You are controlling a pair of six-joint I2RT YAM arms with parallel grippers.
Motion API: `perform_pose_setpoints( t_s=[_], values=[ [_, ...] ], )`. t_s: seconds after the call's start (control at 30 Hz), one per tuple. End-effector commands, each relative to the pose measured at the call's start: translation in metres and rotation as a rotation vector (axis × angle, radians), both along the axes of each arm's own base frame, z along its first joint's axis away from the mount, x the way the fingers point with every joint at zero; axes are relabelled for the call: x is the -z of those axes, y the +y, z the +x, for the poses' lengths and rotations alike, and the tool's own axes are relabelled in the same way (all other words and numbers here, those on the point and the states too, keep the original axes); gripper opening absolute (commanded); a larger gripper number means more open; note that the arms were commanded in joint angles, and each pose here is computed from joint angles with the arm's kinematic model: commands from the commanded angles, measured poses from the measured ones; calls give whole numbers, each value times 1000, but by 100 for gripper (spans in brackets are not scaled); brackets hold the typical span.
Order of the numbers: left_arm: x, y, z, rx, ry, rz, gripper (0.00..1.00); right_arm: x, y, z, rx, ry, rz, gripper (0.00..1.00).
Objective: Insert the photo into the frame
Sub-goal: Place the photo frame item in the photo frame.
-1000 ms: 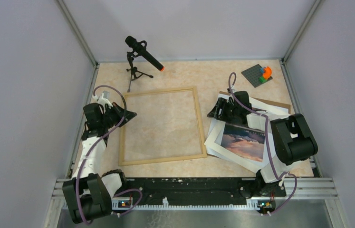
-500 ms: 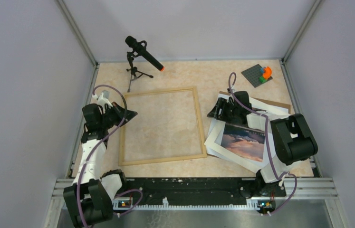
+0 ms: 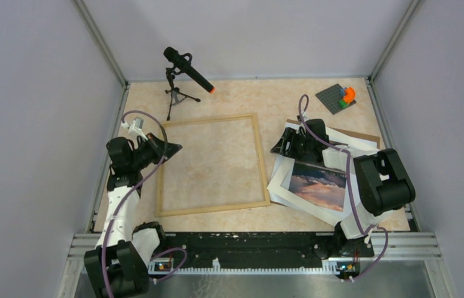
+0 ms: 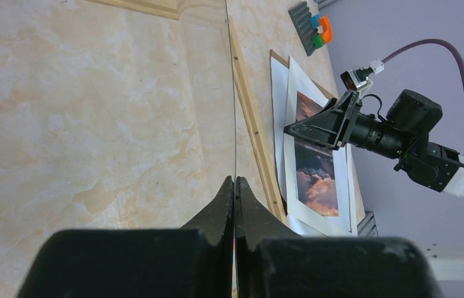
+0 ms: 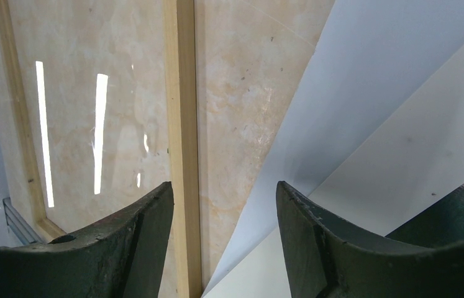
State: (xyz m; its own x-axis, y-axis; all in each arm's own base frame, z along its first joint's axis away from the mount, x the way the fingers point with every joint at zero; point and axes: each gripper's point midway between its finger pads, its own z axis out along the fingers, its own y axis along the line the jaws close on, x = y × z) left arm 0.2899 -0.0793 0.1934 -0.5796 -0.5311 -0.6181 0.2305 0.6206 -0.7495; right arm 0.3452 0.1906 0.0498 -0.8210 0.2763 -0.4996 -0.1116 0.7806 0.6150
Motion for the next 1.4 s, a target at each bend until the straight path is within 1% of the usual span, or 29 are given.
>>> perform_pose_setpoints(
  t_s=[0.0, 0.5, 0.93, 1.1, 1.37],
  values=[
    [-20, -9, -5, 55, -98, 9, 0, -8, 6, 4, -13, -41, 22, 61],
    [-34, -7, 5, 32, -140, -9, 0, -9, 6, 4, -14, -44, 21, 61],
    [-30, -7, 11, 22, -130, -40, 0, -8, 6, 4, -15, -42, 22, 61],
    [-20, -5, 12, 1, -103, -43, 0, -8, 6, 4, -15, -42, 22, 61],
    [6, 2, 14, -59, 3, -44, 0, -8, 7, 4, -18, -42, 23, 61]
  ],
)
